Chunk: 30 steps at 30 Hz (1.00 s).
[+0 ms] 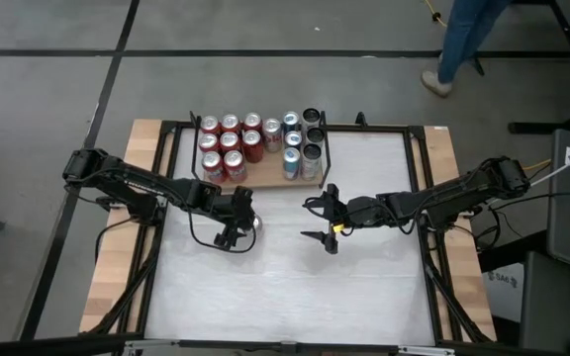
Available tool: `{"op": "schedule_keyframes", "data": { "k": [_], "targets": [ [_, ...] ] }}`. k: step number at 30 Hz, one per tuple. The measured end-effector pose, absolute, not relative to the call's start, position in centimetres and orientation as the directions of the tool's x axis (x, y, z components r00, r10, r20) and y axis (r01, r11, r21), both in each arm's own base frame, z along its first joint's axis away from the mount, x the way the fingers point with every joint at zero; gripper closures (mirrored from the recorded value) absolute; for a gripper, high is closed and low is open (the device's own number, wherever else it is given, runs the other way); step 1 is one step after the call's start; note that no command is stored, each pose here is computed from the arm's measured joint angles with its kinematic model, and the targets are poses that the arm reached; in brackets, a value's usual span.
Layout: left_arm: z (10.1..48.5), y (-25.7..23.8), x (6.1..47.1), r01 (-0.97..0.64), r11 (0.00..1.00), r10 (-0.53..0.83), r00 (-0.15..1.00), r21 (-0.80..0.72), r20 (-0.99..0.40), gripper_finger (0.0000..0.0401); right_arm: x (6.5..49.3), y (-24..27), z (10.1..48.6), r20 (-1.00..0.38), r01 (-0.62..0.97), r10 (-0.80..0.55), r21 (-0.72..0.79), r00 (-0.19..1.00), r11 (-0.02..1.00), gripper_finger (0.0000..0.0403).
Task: Place canned beverage on shelf
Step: Put the red silver soda can on the shelf aligned with the other red silver soda can
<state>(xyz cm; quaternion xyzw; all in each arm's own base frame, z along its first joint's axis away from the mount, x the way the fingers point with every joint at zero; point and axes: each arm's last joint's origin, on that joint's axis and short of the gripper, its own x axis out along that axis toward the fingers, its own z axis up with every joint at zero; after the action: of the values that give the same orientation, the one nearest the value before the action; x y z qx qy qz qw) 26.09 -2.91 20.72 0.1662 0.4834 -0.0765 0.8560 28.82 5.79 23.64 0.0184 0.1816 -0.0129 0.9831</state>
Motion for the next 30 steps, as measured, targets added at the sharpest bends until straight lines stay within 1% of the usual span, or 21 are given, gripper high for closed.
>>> {"op": "schedule_keyframes", "data": {
  "k": [5, 13, 16, 25, 30],
  "targets": [
    [20.72, -2.91, 26.1, 0.292, 0.933, 0.03, 0.521, 0.211, -0.853, 0.0077, 28.82, 5.79, 23.64, -0.358, 0.032, -0.019, 0.031, 0.934, 0.999, 0.0045],
    [20.73, -2.93, 26.11, 0.292, 0.933, 0.029, 0.523, 0.211, -0.852, 0.0025, 28.82, 5.79, 23.64, -0.358, 0.032, -0.019, 0.031, 0.934, 0.999, 0.0045],
    [20.73, -2.92, 26.11, 0.277, 0.939, 0.029, 0.523, 0.202, -0.852, 0.0014, 28.82, 5.8, 23.64, -0.358, 0.032, -0.018, 0.032, 0.934, 0.999, 0.0045],
    [20.76, -2.93, 26.16, 0.063, 0.995, 0.028, 0.528, 0.072, -0.849, 0.001, 28.82, 5.79, 23.63, -0.359, 0.032, -0.019, 0.031, 0.933, 0.999, 0.0045],
    [20.87, -2.93, 26.35, -0.091, 0.995, 0.026, 0.548, -0.028, -0.836, 0.001, 28.79, 5.79, 23.56, -0.365, 0.032, -0.019, 0.03, 0.931, 0.999, 0.0045]
  ]
}}
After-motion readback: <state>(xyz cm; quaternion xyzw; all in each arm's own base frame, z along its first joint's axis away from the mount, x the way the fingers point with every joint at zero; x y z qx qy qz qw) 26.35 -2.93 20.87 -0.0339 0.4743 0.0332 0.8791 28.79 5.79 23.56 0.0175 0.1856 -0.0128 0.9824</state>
